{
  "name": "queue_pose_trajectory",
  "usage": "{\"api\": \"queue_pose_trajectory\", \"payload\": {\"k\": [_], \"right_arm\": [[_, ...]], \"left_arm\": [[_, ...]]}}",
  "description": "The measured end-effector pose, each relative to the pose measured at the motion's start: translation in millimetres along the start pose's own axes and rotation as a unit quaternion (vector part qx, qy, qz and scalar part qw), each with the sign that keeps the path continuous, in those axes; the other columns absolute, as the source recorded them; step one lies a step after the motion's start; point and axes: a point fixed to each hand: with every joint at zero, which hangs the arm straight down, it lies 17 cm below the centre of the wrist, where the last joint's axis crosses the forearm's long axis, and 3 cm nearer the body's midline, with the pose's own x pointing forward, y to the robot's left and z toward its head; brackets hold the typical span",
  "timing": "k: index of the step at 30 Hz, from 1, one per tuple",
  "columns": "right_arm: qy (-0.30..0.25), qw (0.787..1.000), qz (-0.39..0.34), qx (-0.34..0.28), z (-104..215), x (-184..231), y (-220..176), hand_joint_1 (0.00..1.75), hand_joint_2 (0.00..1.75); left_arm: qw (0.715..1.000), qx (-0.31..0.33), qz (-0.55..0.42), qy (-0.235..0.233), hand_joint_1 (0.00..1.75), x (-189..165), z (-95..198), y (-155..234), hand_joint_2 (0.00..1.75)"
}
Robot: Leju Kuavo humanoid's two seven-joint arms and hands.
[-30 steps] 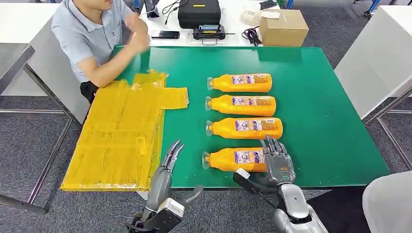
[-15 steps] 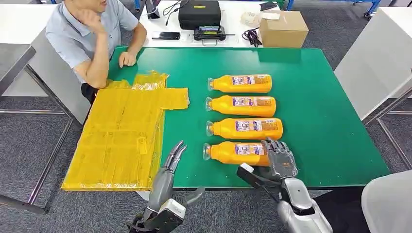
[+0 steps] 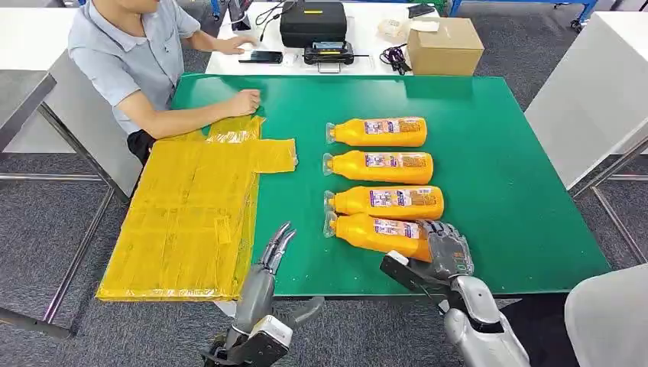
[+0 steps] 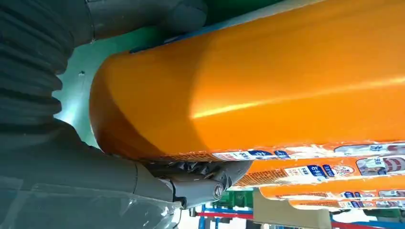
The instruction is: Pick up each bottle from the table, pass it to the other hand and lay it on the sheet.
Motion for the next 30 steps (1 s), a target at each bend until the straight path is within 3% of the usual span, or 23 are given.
{"api": "queue_pose_trajectory", "payload": {"k": [6,11,18,21,27,30], "right_arm": [[-0.03,0.994,-0.101,0.004,10,-4,6,1.75,1.75],[-0.051,0.983,-0.178,-0.013,25,12,3,1.75,1.75],[-0.083,0.971,-0.22,-0.029,40,39,-3,1.75,1.75],[-0.102,0.963,-0.247,-0.042,45,58,-12,1.75,1.75],[-0.141,0.94,-0.303,-0.063,47,89,-30,1.75,1.75],[-0.157,0.929,-0.327,-0.077,42,101,-44,1.75,1.75]], "left_arm": [[0.999,0.023,0.022,-0.007,0.0,1,0,8,1.75],[0.988,0.063,0.133,0.055,0.0,-18,-1,19,1.75],[0.975,0.09,0.181,0.093,0.0,-34,3,26,1.75],[0.951,0.101,0.249,0.154,0.0,-56,11,23,1.75],[0.908,0.1,0.337,0.228,0.0,-84,21,11,1.75],[0.892,0.096,0.369,0.243,0.0,-90,24,6,1.75]]}}
